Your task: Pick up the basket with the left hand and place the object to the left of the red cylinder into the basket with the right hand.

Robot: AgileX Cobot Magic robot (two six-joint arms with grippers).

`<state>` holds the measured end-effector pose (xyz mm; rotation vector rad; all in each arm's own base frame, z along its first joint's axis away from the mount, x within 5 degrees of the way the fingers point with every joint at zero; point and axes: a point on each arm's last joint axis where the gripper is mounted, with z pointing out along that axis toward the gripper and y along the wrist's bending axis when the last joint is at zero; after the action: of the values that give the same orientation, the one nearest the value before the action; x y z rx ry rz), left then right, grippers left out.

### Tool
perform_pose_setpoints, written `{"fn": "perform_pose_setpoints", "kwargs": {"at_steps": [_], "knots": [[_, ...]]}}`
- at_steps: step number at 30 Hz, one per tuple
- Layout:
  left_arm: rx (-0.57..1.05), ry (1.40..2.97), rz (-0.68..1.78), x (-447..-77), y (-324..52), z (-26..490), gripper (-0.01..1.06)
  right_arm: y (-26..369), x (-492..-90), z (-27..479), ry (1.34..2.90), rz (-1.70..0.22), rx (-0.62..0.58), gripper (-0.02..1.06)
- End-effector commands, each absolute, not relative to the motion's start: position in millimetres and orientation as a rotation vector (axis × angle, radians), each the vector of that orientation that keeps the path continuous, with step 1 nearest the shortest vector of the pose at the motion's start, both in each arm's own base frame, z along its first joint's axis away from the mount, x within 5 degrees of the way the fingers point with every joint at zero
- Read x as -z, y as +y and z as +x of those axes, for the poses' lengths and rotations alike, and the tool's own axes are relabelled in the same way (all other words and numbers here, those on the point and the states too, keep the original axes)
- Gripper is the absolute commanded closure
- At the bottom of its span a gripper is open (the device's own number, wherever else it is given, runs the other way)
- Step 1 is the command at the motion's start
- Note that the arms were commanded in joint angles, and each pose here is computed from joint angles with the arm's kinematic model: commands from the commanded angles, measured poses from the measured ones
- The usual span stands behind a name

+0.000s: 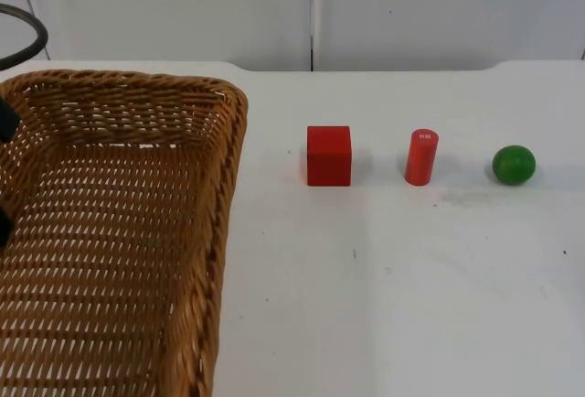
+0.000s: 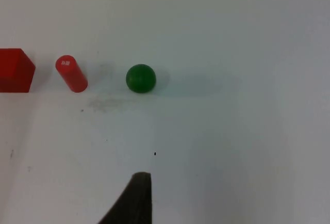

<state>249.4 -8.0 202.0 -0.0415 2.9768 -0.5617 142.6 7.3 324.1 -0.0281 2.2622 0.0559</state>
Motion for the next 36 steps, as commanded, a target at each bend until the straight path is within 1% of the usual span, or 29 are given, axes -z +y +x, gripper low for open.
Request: {"fn": "perform_pose_setpoints", "kwargs": {"at_steps": [1,16,20,24,25,27,31,35,36], "knots": [[0.579,2.965,-0.043,-206,-8,249,1.05,6,-327,143,2.241,-0.040,-0.042,-0.01],[0.580,2.963,-0.033,-206,-8,250,1.05,6,-330,145,2.205,-0.041,-0.041,-0.01],[0.580,2.963,-0.033,-206,-8,250,1.05,6,-341,145,2.172,-0.041,-0.041,-0.01],[0.576,2.962,-0.021,-206,-8,250,1.05,6,-369,146,2.086,-0.040,-0.041,-0.01],[0.576,2.962,-0.021,-206,-8,250,1.05,6,-369,146,2.086,-0.040,-0.041,-0.01],[0.572,2.961,-0.006,-206,-8,250,1.05,7,-385,153,2.059,-0.040,-0.041,-0.01],[0.571,2.960,0.004,-206,-8,250,1.05,7,-398,170,2.078,-0.044,-0.040,-0.01],[0.569,2.960,0.005,-206,-8,250,1.05,8,-409,203,2.120,-0.127,0.003,-0.01],[0.569,2.960,0.005,-206,-8,250,1.05,8,-409,203,2.120,-0.127,0.003,-0.01]]}}
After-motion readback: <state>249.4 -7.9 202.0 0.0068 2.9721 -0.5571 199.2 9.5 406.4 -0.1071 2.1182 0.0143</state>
